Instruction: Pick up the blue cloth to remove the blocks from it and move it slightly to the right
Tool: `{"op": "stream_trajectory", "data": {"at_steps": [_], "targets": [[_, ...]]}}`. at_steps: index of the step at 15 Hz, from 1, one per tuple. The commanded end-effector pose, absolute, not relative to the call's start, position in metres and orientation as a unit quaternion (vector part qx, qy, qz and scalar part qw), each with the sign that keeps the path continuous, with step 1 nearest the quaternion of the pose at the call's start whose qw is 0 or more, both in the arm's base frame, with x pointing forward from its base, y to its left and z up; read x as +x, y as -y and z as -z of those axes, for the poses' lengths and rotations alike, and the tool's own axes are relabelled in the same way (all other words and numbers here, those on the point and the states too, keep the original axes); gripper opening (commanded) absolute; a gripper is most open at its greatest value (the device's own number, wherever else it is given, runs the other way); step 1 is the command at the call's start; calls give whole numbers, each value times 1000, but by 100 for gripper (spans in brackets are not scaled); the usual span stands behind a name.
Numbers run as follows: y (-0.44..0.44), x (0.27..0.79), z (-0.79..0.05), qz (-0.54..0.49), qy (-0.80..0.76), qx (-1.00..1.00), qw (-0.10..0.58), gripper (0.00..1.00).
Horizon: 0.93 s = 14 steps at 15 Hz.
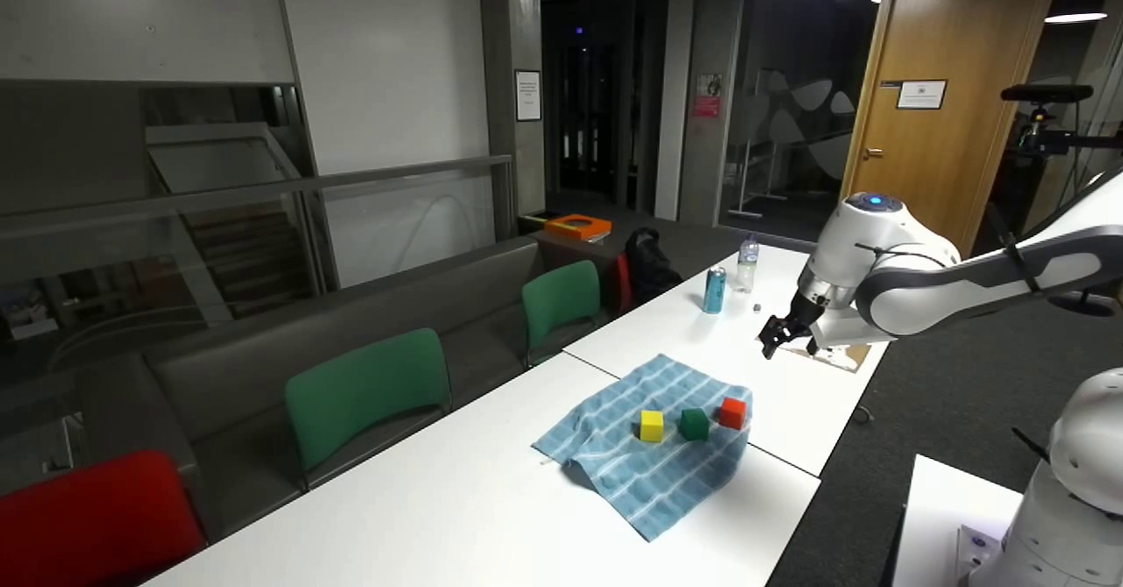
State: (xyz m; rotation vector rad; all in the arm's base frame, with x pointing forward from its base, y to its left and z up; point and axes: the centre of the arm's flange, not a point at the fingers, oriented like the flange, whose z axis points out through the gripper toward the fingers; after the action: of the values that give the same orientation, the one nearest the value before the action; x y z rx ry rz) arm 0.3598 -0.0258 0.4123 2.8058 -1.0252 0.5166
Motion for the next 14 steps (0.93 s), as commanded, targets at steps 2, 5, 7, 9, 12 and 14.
{"op": "stream_trajectory", "data": {"at_steps": [2,5,7,9,12,14], "targets": [[24,362,-414,-170,333,926,61,100],[39,369,-416,-169,333,926,58,100],[65,365,-412,-163,323,931,43,100],[96,360,-405,-153,317,935,31,100],[148,351,-385,-129,289,949,13,100],[179,345,-369,-113,276,955,-6,100]]}}
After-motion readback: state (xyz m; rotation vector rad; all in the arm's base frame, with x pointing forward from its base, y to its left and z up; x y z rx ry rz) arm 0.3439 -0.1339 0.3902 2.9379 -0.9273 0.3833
